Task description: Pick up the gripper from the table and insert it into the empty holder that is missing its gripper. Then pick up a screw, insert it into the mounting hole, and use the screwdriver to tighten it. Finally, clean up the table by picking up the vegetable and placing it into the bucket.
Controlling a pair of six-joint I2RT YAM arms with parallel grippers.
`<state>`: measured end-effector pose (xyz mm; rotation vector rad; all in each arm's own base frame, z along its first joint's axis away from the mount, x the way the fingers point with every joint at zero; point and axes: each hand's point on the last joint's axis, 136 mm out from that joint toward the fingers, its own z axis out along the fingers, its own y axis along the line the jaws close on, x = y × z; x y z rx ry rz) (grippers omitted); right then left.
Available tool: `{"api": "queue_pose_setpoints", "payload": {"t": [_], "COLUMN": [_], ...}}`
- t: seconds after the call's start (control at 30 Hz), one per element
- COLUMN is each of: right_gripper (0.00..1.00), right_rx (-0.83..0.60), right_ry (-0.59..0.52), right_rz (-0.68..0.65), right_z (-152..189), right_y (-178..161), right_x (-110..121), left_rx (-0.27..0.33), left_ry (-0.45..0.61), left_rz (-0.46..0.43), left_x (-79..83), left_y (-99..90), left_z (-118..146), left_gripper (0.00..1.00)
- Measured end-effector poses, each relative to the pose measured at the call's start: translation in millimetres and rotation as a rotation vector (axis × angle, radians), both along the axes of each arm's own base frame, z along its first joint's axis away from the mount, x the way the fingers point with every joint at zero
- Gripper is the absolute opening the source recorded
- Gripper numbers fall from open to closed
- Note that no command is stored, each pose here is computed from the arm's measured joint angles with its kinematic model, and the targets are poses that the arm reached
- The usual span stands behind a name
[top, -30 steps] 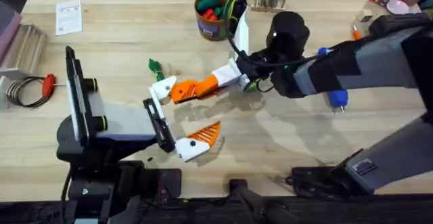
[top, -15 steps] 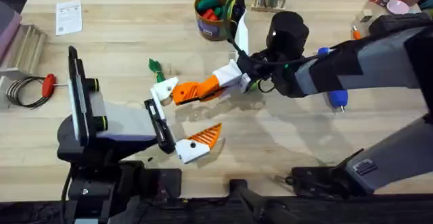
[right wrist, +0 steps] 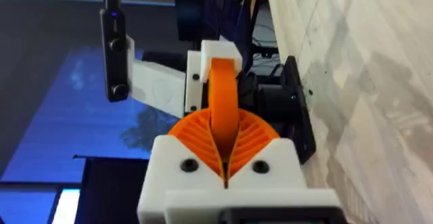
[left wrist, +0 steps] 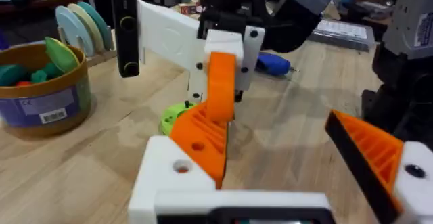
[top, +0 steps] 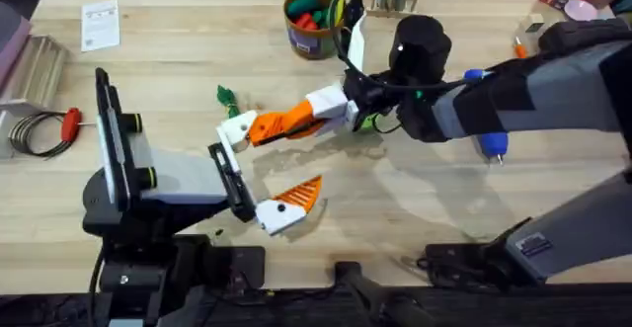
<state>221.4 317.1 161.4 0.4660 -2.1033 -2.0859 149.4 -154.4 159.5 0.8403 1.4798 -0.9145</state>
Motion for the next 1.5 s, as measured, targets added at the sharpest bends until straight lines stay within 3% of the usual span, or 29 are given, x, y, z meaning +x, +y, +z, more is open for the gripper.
{"api": "queue_pose_setpoints", "payload": {"t": [0.27, 0.93, 1.5], "right_gripper": [0.007, 0.007, 0.007], "right_rx": [0.02, 0.023, 0.06], "right_ry": [-0.046, -0.051, -0.086], "right_rz": [-0.033, -0.06, 0.144], "right_z": [3, 7, 12], "right_y": [1, -27, -28], "right_x": [4, -15, -56], "left_rx": [0.001, -0.001, -0.002], "left_ry": [-0.002, -0.005, -0.003], "left_rz": [0.004, -0.064, -0.065], "left_x": [0.7, -10.1, -10.2], "left_y": [0.3, -5.3, -5.3], "left_z": [0, 0, 0], "left_gripper": [0.985, 0.985, 0.985]}}
